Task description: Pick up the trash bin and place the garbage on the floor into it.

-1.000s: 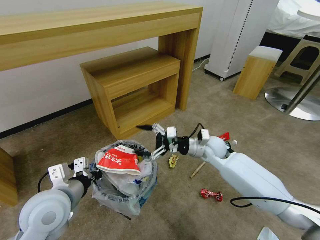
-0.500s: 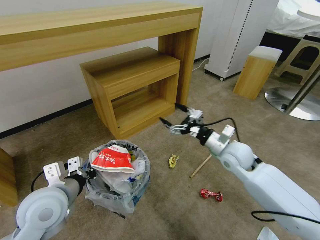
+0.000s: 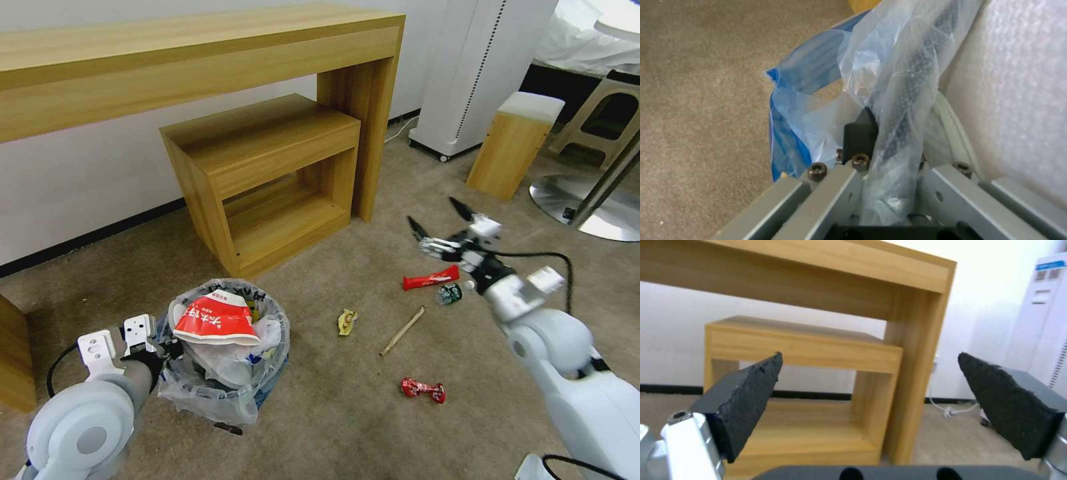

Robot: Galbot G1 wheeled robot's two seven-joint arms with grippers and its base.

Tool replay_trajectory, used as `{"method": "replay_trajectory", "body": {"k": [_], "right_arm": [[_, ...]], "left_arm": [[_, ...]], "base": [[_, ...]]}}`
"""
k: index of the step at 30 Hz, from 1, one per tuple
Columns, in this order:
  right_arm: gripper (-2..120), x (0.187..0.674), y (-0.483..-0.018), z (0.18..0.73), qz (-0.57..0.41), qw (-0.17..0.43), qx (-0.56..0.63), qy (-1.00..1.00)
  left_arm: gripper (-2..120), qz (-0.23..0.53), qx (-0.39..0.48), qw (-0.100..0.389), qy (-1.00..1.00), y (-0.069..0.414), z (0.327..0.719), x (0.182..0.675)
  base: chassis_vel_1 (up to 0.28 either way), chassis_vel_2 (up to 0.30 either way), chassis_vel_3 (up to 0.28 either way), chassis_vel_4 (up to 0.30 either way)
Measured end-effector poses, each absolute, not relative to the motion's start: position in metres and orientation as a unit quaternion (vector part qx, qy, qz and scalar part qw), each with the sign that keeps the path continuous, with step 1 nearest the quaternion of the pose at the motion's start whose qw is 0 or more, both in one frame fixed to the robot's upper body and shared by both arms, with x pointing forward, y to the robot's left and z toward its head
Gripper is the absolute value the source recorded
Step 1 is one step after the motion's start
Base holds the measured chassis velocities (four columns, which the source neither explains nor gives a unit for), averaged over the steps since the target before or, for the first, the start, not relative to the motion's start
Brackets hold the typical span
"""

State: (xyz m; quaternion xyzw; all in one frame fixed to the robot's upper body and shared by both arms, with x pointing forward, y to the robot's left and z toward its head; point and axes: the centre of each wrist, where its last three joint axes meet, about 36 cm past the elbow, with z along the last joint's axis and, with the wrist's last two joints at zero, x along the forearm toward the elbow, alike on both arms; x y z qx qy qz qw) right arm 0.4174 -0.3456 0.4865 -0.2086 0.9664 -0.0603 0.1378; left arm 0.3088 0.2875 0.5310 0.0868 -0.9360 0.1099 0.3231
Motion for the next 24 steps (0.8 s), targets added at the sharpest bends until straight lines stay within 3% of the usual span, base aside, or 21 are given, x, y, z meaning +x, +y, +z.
{"method": "replay_trajectory", "body": {"k": [10,24], "right_arm": [[100,0.382,-0.356,0.467,-0.069,0.144,-0.169,0.973],[100,0.38,-0.344,0.449,-0.052,0.144,-0.163,0.975]], "left_arm": [[0,0.117,0.082,0.323,-0.936,0.285,0.527,0.309],[0,0.117,0.083,0.323,-0.935,0.286,0.526,0.308]], "base": [[0.0,0.0,0.0,0.0],[-0.047,-0.044,-0.046,-0.042]]}}
